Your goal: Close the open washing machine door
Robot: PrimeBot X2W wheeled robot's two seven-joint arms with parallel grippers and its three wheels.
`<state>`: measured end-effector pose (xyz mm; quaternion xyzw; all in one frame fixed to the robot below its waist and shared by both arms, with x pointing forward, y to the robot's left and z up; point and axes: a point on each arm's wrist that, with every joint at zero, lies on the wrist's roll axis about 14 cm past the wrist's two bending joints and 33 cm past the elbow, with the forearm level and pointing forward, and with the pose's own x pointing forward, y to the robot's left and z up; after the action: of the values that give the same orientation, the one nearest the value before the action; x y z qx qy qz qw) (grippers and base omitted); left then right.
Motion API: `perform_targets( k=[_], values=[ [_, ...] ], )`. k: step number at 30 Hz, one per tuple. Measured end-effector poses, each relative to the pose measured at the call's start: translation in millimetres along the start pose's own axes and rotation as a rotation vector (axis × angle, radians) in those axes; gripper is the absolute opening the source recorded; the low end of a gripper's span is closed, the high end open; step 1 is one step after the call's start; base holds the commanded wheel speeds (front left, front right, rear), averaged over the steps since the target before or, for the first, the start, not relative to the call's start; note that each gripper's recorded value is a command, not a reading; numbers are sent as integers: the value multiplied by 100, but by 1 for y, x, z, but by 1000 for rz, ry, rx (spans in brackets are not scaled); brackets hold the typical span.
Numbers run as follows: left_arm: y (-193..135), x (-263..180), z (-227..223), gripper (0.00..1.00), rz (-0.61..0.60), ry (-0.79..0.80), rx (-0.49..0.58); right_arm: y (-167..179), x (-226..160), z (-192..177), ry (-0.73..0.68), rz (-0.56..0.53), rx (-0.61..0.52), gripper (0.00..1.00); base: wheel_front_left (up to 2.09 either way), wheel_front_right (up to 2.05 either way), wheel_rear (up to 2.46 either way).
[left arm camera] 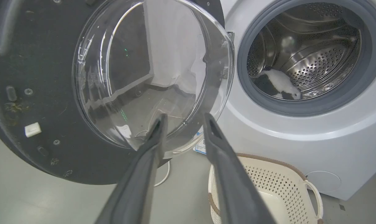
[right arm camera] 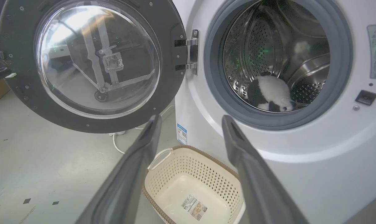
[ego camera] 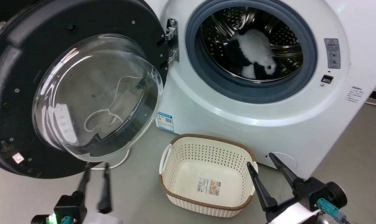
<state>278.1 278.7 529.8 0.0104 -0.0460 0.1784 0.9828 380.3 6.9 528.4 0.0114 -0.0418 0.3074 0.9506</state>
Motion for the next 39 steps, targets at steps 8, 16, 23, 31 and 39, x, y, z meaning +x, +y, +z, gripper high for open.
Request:
perform_targets(
  k=[8, 16, 23, 31, 39],
  values=[
    [29, -1, 22, 0, 86, -76, -44, 7, 7, -5, -1, 30, 13, 100, 0, 0, 0],
    [113, 14, 99, 0, 269, -331, -91, 7, 15, -16, 7, 51, 18, 100, 0, 0, 0],
    [185, 48, 137, 0, 376, -360, -206, -7, 15, -31, 32, 38, 13, 100, 0, 0, 0],
    [245, 88, 79, 0, 522, -26, -569, -16, 24, -45, 40, 45, 23, 100, 0, 0, 0],
    [219, 99, 41, 0, 339, 189, -1035, -7, 30, -50, 31, 81, 38, 100, 0, 0, 0]
  ],
)
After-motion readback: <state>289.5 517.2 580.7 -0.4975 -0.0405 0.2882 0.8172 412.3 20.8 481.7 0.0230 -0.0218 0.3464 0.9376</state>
